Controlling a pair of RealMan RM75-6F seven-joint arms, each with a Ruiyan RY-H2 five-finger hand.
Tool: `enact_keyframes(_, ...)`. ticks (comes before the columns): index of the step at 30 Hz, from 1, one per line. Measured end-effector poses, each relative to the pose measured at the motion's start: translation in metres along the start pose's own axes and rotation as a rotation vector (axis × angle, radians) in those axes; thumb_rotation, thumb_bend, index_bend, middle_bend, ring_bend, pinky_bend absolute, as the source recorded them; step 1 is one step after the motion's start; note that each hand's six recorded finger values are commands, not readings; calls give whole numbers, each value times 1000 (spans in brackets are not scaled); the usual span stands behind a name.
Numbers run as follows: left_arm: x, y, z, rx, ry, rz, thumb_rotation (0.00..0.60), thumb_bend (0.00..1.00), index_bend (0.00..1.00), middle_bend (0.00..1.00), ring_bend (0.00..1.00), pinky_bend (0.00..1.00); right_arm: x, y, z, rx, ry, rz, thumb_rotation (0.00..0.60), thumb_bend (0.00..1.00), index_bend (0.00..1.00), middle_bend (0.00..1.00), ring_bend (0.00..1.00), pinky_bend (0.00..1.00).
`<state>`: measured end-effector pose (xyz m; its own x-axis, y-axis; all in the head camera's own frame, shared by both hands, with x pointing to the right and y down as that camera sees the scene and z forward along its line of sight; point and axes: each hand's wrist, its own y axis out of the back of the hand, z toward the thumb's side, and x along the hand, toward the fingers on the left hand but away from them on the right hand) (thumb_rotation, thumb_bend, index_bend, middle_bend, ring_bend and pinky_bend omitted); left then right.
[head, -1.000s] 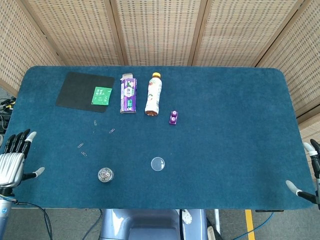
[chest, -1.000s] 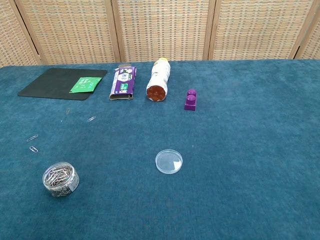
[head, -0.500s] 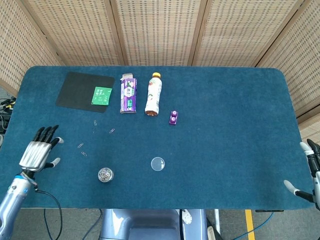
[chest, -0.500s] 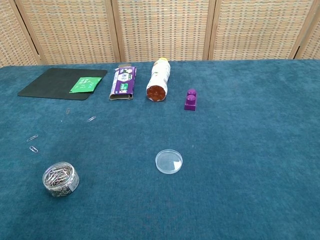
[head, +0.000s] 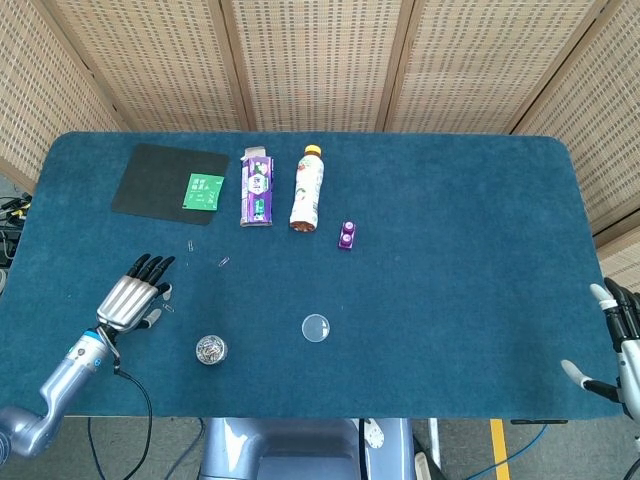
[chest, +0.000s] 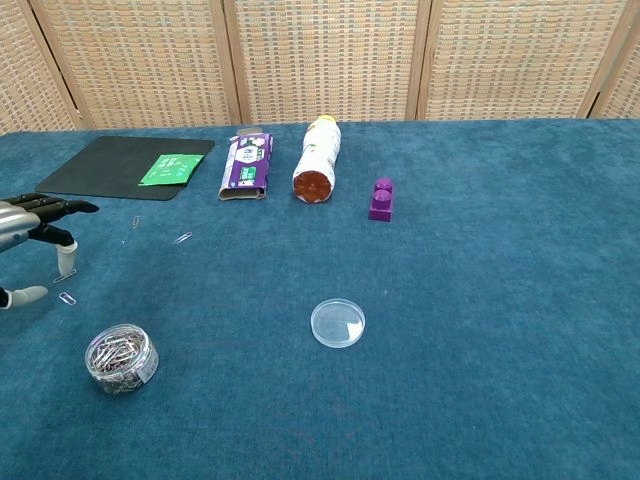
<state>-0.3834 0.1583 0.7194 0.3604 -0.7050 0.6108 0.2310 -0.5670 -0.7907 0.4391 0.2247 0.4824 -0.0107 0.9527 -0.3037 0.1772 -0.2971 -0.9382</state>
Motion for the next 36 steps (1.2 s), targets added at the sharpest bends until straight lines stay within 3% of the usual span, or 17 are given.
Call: enact_keyframes(36, 12, -22, 6, -13, 20, -36, 600, 367, 503, 0, 0, 0, -1, 2, -1, -16, 3, 5, 600, 0, 22, 0, 0, 0)
